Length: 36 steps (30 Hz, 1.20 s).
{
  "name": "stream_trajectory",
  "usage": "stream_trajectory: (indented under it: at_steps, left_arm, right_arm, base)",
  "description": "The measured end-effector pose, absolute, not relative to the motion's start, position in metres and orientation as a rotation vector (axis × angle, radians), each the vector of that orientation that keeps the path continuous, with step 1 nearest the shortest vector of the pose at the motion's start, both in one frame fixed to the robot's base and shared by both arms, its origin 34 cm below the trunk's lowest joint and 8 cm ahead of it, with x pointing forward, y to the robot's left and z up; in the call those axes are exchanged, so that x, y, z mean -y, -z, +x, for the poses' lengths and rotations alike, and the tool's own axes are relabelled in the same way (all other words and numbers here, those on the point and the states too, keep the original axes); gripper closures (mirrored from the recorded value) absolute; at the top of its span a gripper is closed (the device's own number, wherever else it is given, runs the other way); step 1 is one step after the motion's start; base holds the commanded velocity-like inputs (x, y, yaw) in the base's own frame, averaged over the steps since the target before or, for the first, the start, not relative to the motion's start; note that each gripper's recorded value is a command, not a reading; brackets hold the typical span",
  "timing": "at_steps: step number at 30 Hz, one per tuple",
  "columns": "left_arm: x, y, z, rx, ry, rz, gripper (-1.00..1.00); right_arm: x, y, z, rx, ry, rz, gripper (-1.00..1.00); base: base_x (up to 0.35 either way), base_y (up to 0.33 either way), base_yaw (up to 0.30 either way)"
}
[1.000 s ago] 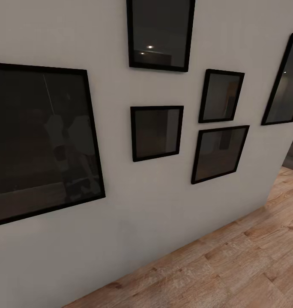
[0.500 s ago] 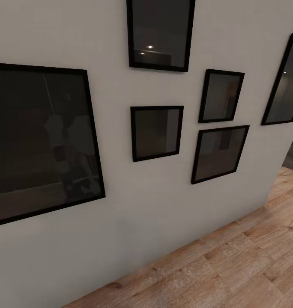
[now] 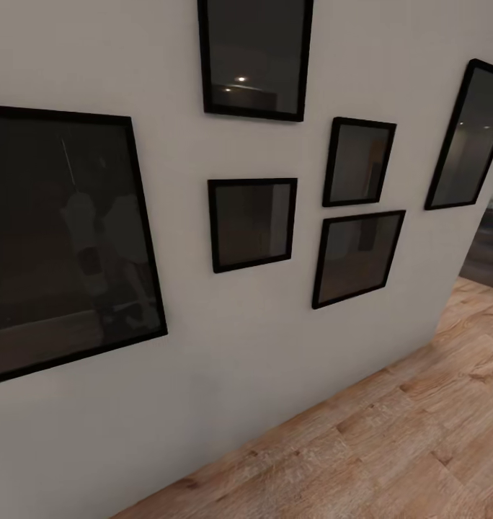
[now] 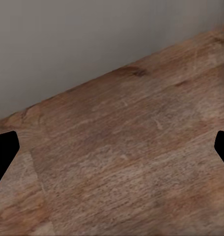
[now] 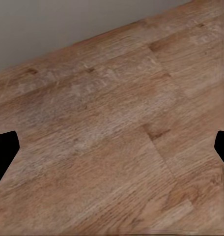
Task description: Pick up the two gym shoes and the two sandals from the corridor floor and place them onto the hallstand (shoe rack) in the corridor, making sure they are on the rack and not on the floor. Arrange them so the two gym shoes are next to each other and the two sandals are next to each other.
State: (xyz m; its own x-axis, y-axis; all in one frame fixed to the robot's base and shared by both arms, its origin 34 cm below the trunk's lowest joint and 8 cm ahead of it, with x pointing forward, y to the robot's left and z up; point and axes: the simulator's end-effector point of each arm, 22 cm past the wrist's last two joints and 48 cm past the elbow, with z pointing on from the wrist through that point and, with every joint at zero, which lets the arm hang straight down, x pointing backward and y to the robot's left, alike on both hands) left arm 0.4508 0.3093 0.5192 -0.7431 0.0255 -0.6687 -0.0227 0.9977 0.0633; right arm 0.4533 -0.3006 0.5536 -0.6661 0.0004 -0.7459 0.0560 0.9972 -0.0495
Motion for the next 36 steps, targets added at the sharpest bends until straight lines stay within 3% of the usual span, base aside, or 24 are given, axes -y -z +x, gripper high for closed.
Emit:
stream_trajectory:
  at_steps: [10,24,36]
  left_arm:
    - [-0.3099,-0.5195,0.4508,-2.406,-0.088,0.001,-1.00]
    - [-0.3093,-0.5193,0.4508,-2.406,-0.088,0.000,-1.00]
    - [-0.3106,-0.5194,0.4507,-2.406,-0.095,-0.004,-1.00]
  right_arm:
    - [0.3002,-0.5532,0.4526,-2.299,0.085,0.040,-1.00]
    - [0.3004,-0.5534,0.4529,-2.298,0.086,0.040,-1.00]
    - [0.3009,-0.5538,0.4534,-2.297,0.087,0.039,-1.00]
  base:
    - [0.113,0.017,-0.231]
    - [0.040,0.006,-0.022]
    - [0.182,0.000,-0.020]
